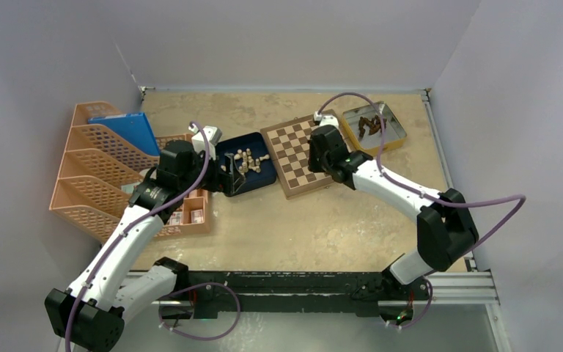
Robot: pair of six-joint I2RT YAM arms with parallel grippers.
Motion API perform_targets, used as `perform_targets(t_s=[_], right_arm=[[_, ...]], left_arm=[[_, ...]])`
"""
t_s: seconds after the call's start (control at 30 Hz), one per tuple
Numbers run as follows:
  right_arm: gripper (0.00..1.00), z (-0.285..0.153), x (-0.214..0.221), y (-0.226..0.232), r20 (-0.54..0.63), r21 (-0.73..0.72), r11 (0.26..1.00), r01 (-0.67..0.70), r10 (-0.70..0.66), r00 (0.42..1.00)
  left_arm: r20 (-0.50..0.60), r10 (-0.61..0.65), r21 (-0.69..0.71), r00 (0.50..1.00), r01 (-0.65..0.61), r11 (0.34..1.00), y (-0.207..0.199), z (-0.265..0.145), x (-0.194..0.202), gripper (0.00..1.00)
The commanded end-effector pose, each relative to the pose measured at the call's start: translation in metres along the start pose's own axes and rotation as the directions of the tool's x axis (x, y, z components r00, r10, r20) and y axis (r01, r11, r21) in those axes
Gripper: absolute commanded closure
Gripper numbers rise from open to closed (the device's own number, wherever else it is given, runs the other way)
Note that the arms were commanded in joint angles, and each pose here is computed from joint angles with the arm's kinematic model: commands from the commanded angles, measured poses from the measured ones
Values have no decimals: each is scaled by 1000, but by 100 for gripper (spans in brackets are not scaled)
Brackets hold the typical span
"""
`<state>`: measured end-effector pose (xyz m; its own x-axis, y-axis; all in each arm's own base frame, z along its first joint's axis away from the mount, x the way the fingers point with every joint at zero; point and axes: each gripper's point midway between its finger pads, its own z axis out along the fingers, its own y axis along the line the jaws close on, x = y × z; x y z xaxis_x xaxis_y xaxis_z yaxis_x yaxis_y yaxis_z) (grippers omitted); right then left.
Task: Set up the chess pieces on the board
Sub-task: Place the chess piece on the chessboard.
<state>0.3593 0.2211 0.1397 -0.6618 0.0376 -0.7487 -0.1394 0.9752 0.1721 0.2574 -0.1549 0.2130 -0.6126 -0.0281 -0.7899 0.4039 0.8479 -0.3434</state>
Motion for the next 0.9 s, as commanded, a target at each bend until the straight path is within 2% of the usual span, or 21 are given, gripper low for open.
perform_targets(t_s=[0.0,0.27,0.47,0.87], right_arm=[[84,-2,3,5,29,7,1000,-29,28,999],[83,12,17,9,39,13,1000,-5,5,999],[83,32,32,-1,5,101,995,14,-14,1000],[80,38,47,-3,-18,125,991,44,-42,999]], left_arm=[[36,9,7,999,-9,1000,-4,-4,-9,14],[35,8,4,999,-8,1000,-3,-3,-9,14],[36,7,1,999,-7,1000,-3,-5,-8,14],[13,5,8,1000,-6,1000,-3,2,-6,14]])
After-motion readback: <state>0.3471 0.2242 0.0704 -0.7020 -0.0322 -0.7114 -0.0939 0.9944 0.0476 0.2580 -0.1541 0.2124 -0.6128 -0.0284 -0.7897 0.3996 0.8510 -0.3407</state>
